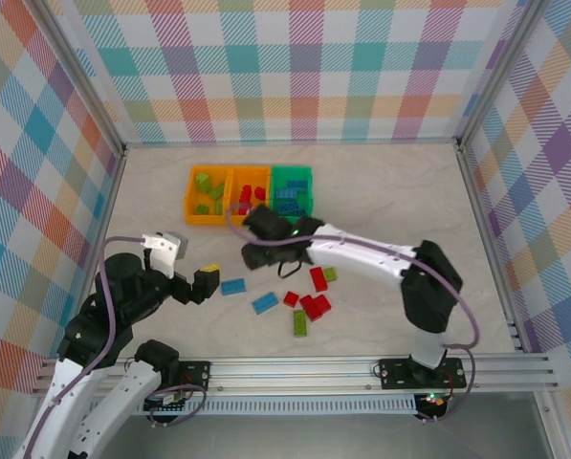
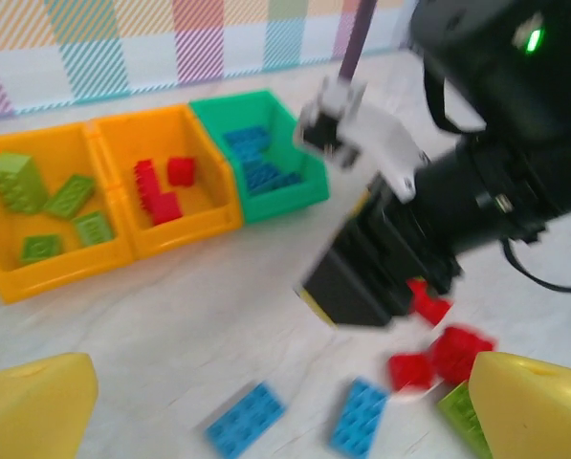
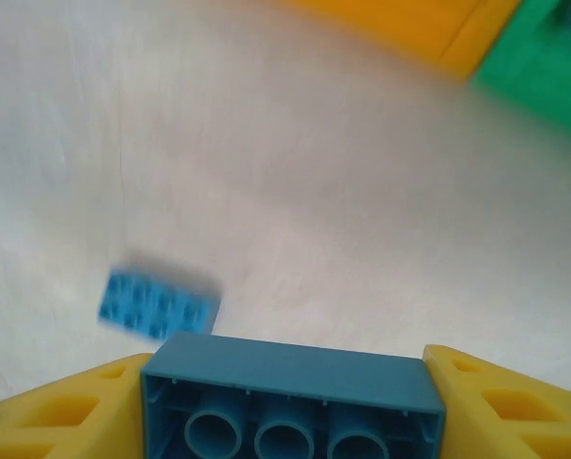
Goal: Sort the legos into containers by color
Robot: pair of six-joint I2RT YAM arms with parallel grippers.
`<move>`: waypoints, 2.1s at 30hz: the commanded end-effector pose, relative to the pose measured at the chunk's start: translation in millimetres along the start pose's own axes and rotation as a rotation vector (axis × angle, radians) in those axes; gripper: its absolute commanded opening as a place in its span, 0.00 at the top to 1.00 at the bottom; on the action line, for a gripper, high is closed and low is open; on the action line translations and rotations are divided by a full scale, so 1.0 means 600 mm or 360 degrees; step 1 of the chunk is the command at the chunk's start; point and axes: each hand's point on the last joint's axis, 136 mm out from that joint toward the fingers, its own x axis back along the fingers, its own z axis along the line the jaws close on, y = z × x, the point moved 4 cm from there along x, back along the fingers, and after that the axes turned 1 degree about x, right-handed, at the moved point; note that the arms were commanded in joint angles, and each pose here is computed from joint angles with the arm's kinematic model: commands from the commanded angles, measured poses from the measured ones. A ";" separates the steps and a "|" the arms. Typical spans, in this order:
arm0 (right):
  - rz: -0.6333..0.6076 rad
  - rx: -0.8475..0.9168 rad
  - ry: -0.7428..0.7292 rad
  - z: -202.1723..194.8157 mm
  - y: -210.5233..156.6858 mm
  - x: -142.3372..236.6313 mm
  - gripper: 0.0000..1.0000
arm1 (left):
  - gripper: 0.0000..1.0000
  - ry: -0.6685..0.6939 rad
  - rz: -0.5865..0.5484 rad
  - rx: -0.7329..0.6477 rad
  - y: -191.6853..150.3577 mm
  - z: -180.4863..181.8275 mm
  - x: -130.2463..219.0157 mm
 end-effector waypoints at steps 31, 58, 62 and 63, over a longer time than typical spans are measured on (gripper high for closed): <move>-0.0321 -0.0099 -0.0067 -0.181 0.184 0.066 0.02 | 0.04 -0.0067 0.0530 0.0494 -0.038 -0.033 -0.124; -0.0353 -0.0279 0.0069 -0.212 -0.093 0.228 0.00 | 0.43 0.0054 0.1550 -0.0087 -0.293 -0.201 -0.361; -0.0333 -0.0282 0.0072 -0.211 -0.091 0.220 0.00 | 0.49 0.0096 0.1602 -0.0093 -0.308 -0.191 -0.354; -0.0333 -0.0283 0.0073 -0.211 -0.092 0.219 0.00 | 0.51 0.0103 0.1602 -0.0095 -0.309 -0.189 -0.352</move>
